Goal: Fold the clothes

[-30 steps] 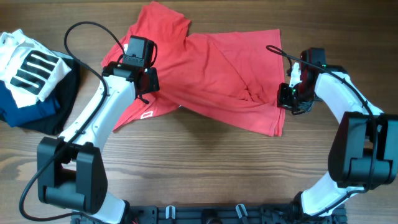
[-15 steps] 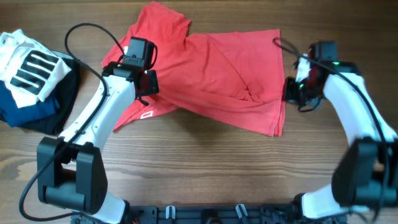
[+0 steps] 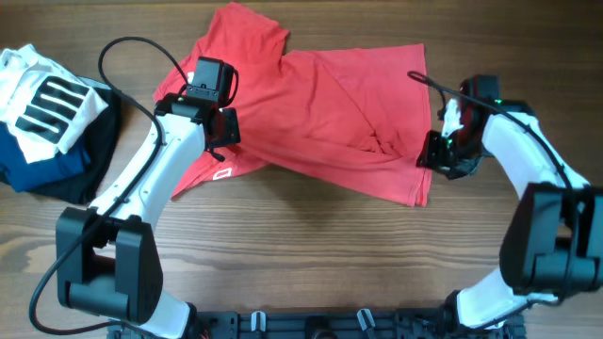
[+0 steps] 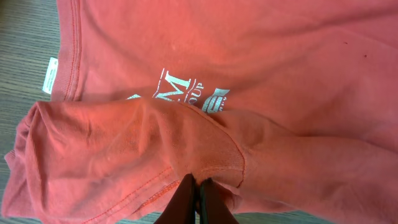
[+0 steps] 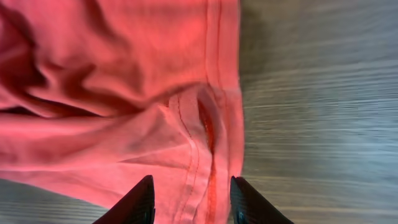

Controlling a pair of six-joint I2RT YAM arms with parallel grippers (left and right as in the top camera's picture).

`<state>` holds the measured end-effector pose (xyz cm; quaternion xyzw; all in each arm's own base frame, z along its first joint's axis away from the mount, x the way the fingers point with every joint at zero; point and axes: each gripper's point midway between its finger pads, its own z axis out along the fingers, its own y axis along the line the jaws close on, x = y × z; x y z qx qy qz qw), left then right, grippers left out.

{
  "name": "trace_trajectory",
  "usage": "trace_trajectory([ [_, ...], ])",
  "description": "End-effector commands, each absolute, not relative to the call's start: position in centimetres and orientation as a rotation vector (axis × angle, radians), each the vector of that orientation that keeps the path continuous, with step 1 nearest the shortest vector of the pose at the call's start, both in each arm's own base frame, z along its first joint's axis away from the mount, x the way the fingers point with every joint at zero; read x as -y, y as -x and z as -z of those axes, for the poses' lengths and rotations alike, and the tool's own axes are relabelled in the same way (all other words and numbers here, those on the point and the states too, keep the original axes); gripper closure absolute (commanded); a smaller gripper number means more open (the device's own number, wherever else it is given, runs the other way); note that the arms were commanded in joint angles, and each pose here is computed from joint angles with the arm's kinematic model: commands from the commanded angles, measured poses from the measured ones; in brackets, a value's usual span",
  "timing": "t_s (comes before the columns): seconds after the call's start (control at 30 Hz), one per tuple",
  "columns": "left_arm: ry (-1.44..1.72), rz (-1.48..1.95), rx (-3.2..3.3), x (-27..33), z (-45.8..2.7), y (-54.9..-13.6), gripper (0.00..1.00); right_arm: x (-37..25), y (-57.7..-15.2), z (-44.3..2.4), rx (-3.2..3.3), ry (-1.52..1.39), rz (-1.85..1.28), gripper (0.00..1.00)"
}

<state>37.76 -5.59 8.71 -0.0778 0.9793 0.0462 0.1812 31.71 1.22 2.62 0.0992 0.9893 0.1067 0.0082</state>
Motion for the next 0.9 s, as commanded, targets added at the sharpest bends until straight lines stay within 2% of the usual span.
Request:
trace_trajectory([
  [0.0, 0.232, -0.159, -2.761, 5.1, -8.6, -37.9, 0.96, -2.1, -30.9, -0.3, -3.144, -0.293, -0.414, 0.65],
  [0.13, 0.232, -0.16, -2.761, 5.1, -8.6, -37.9, 0.96, -2.2, -30.6, 0.7, -3.165, -0.299, -0.42, 0.73],
  [0.27, 0.233, -0.16, -2.761, 5.1, -8.6, -37.9, 0.96, -2.1, -31.1, 0.8, -3.146, -0.294, -0.418, 0.75],
  [0.37, 0.232, -0.16, -2.761, 5.1, -8.6, -37.9, 0.96, -2.2, -31.2, 0.8, -3.142, -0.293, -0.421, 0.96],
  [0.53, 0.232, -0.16, -2.761, 5.1, -8.6, -37.9, 0.96, -2.3, -31.0, 0.6, -3.148, -0.295, -0.431, 0.96],
  [0.73, 0.232, -0.16, -2.763, 5.1, -8.6, -37.9, 0.96, -1.4, -31.8, -4.4, -3.087, -0.312, -0.411, 0.96],
  [0.87, 0.232, -0.16, -2.762, 5.1, -8.6, -37.9, 0.96, -1.5, -31.5, -5.2, -3.08, -0.306, -0.41, 0.96],
])
